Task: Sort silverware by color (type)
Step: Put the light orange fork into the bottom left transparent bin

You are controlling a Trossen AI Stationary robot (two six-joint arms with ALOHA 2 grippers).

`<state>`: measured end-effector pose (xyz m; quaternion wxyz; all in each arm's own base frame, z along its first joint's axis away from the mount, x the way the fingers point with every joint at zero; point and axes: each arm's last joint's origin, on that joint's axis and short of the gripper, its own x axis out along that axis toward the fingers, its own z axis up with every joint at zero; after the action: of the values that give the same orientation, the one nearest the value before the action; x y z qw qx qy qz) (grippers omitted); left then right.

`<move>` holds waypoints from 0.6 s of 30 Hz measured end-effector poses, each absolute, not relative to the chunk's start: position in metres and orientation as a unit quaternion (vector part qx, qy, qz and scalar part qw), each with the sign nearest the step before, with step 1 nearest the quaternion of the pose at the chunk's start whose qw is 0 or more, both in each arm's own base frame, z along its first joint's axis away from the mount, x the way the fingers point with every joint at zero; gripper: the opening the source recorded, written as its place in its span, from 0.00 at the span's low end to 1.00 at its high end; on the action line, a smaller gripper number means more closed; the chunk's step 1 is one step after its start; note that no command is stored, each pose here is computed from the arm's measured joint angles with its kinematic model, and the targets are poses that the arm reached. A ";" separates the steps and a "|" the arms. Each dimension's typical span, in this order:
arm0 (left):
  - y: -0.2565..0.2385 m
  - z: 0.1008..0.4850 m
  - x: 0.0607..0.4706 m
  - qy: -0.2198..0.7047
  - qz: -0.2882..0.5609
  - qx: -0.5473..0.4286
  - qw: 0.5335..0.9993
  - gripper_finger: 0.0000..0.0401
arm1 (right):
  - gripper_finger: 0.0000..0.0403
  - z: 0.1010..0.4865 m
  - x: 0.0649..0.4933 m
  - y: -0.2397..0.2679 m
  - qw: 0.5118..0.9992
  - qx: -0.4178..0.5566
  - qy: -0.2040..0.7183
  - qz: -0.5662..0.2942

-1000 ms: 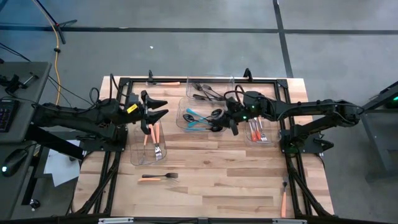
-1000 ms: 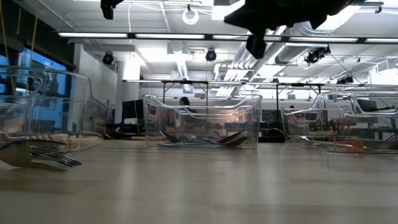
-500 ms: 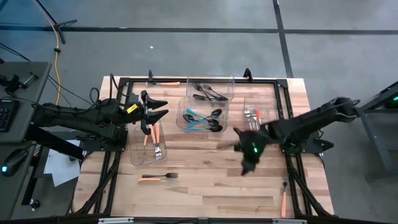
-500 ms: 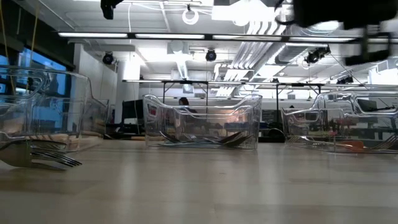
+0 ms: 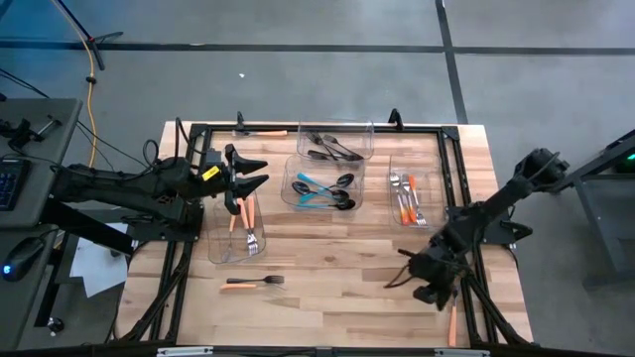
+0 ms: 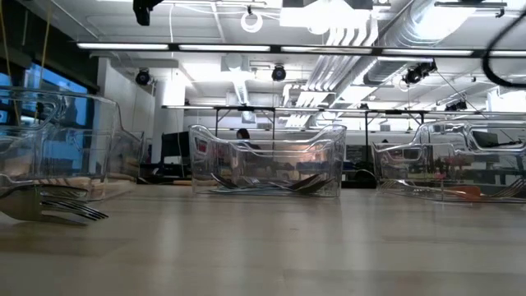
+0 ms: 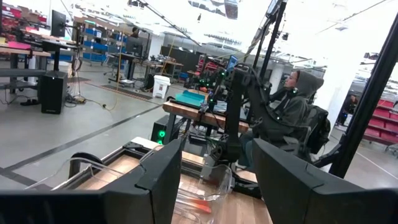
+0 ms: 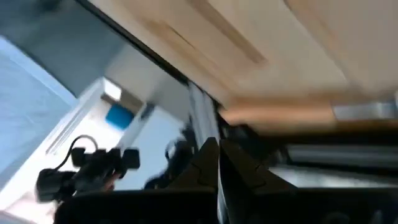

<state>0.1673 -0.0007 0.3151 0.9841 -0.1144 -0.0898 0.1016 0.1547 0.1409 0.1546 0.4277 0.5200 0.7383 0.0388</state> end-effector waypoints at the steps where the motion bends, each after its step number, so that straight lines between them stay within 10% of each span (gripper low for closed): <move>1: -0.001 0.315 0.167 -0.090 0.102 -0.114 0.984 0.46 | 0.00 0.151 0.150 0.141 0.403 0.523 0.750 0.033; 18: -0.001 0.315 0.167 -0.087 0.105 -0.084 0.987 0.46 | 0.00 0.104 0.149 0.168 0.298 0.481 0.823 0.042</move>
<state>0.1673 -0.0006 0.3151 0.9871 -0.0845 -0.0867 0.1047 0.1485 0.1685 0.1037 0.2983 0.4814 0.8231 0.0424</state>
